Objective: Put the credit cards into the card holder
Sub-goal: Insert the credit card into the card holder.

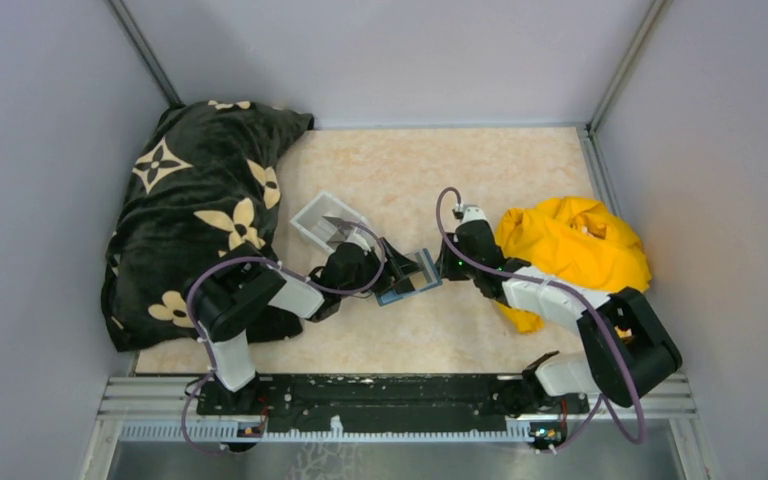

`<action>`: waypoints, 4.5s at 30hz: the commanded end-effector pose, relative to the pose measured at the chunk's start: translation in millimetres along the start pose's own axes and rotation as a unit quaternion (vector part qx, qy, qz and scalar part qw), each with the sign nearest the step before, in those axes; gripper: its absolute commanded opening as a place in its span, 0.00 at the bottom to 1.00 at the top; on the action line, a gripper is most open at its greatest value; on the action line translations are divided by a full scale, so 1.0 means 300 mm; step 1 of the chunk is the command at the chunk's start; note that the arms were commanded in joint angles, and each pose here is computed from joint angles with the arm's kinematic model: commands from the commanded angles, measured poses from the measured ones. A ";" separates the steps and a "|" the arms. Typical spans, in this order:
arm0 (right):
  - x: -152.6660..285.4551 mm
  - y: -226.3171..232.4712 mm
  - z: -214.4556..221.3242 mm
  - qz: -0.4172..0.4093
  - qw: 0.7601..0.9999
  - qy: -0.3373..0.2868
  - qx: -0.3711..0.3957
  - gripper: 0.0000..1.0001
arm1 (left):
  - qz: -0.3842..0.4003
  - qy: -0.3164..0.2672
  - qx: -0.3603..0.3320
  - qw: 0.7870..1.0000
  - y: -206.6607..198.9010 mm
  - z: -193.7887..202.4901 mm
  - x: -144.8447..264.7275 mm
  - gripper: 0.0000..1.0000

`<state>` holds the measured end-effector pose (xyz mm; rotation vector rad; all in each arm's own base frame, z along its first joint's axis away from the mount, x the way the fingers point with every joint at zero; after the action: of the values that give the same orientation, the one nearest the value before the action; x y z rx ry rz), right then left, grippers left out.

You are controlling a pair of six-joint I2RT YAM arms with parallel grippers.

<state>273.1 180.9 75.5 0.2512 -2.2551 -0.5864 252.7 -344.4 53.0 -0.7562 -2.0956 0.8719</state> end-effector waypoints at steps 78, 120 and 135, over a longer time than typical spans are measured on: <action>0.149 0.361 0.109 -0.370 0.923 0.090 -0.049 0.36 | 0.217 0.050 -0.077 0.972 -0.169 0.034 0.318 0.01; 0.007 0.263 0.032 -0.229 0.962 0.033 -0.144 0.00 | -0.104 -0.024 -0.079 0.991 0.192 -0.086 0.380 0.58; -0.096 0.229 0.050 -0.173 0.968 0.045 -0.177 0.00 | -0.133 -0.013 -0.085 0.987 0.226 -0.099 0.326 0.40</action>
<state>267.3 245.4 68.8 0.4545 -1.9678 -1.0789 229.0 -224.0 54.4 -0.5536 -2.2263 0.5871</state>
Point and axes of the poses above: each gripper's point midway between its finger pads, its own x axis back along the fingers, its own y axis along the line the jaws close on, z = x × y, the point moved 2 cm from there along x, back along the fingers, and after that the axes turned 15 degrees about -x, right-handed, at the moved point
